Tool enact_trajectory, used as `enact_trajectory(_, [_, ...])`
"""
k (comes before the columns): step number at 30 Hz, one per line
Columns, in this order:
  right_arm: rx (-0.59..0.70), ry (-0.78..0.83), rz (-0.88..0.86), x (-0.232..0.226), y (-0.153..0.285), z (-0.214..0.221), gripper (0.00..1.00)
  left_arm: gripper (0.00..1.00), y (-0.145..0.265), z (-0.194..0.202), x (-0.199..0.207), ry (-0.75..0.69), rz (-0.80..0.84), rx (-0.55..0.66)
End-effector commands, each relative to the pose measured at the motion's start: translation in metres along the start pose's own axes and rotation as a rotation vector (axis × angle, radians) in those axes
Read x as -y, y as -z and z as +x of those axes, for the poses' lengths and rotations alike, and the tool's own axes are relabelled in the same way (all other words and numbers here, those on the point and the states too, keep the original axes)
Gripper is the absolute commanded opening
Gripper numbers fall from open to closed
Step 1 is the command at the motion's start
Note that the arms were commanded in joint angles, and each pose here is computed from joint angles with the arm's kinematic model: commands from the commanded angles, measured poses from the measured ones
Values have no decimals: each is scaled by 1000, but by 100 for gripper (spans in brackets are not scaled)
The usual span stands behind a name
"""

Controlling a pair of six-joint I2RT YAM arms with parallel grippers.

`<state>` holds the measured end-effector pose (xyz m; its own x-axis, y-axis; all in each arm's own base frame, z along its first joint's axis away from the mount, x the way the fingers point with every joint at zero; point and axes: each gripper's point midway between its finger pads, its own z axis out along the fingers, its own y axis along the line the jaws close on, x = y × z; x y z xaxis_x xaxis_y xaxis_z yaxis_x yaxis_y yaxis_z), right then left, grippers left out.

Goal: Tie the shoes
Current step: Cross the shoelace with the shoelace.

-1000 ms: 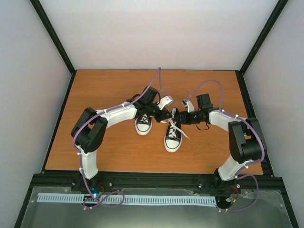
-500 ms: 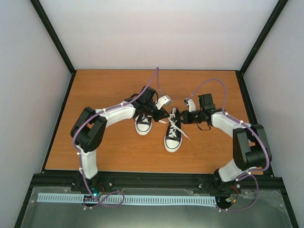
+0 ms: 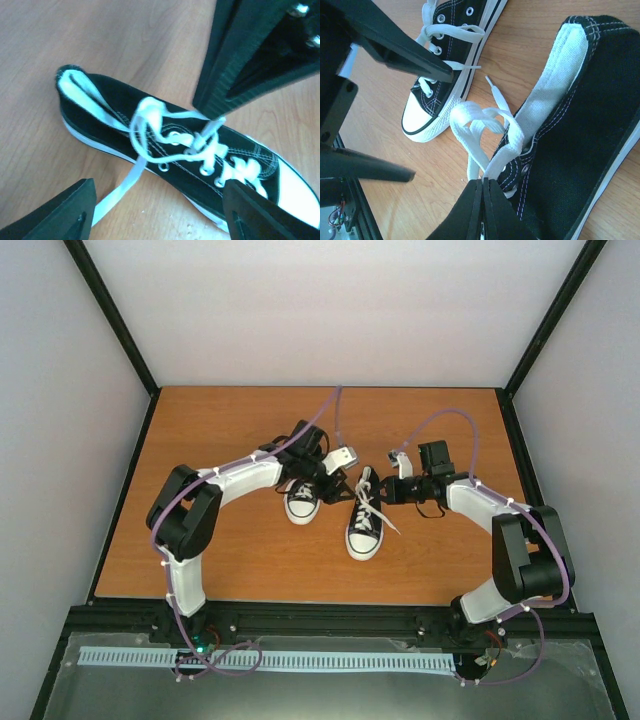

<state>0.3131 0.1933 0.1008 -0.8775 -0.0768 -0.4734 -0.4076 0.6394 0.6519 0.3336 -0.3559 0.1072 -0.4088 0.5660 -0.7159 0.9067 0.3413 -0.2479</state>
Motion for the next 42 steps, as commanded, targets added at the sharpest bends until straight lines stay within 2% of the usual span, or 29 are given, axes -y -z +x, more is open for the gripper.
enact_trajectory(1, [28, 20, -20, -8, 4, -4, 3, 82, 26, -25, 27, -366, 110, 33])
enact_trajectory(3, [29, 22, -19, -8, 4, -4, 3, 98, 25, -19, 30, -482, 139, 16])
enact_trajectory(7, [24, 25, -14, -7, 4, -2, 3, 100, 10, -8, 23, -682, 154, 5])
enact_trajectory(11, [38, 28, -23, -10, 5, -1, 3, 100, -2, -21, 16, -716, 157, 51])
enact_trajectory(15, [45, 25, -34, -11, 5, -1, 3, 99, -15, -16, 15, -772, 147, 45])
enact_trajectory(21, [42, 25, -45, -11, 4, 1, 3, 94, -31, -24, 3, -818, 48, 67])
enact_trajectory(25, [40, 28, -47, -12, 4, 1, 3, 90, -38, -18, 11, -838, 86, 64])
enact_trajectory(30, [38, 32, -52, -12, 3, 1, 3, 78, -43, -18, 14, -762, 94, 78])
enact_trajectory(42, [36, 37, -59, -14, 4, 2, 3, 54, -45, -20, 12, -770, 82, 71])
